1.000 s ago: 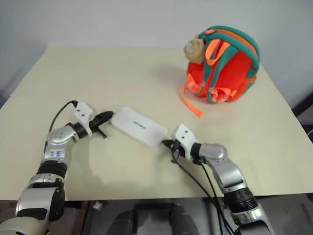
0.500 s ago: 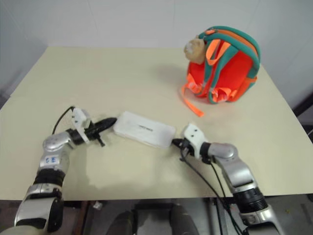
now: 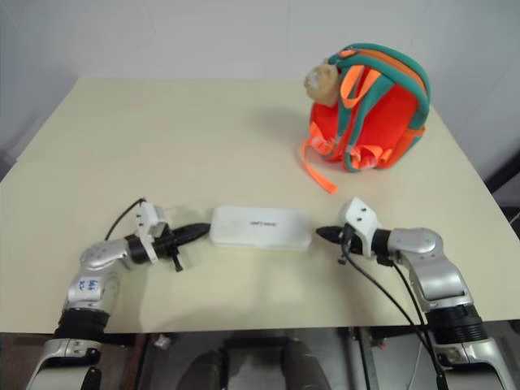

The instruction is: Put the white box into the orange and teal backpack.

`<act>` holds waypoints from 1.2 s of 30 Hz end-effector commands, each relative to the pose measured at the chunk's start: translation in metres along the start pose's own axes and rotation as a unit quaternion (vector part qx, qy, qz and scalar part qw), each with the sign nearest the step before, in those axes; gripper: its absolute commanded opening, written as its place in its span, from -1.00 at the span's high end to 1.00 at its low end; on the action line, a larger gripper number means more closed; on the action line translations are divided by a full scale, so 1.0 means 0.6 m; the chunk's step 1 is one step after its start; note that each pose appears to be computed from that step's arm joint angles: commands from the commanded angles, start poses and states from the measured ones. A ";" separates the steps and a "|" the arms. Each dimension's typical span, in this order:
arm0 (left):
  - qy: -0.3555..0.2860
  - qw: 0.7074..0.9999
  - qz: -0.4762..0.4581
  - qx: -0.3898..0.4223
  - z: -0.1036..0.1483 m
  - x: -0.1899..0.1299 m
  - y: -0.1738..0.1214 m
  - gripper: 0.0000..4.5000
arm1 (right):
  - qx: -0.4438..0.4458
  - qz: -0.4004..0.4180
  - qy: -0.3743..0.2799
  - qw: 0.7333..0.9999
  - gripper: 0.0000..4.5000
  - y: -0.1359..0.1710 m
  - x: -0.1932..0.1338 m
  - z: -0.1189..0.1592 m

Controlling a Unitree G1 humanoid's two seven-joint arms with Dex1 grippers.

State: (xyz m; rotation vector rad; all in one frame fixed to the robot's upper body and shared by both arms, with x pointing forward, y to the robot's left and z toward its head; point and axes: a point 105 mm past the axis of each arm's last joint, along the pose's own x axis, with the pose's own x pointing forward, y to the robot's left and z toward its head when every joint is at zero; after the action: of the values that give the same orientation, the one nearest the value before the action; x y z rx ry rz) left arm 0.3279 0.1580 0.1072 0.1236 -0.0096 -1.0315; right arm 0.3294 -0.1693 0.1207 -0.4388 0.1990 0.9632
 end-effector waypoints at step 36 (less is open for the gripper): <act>0.100 0.961 -0.025 -0.257 0.047 -0.014 0.039 -0.92 | 0.226 0.078 0.054 0.969 -0.96 -0.009 -0.046 0.085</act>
State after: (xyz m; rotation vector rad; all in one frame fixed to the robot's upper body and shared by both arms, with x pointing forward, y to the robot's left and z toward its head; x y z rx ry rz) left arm 0.3397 0.1800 0.1328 -0.2461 0.4485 -1.0383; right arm 0.3193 -0.1770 0.1634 -0.0650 0.5822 0.9886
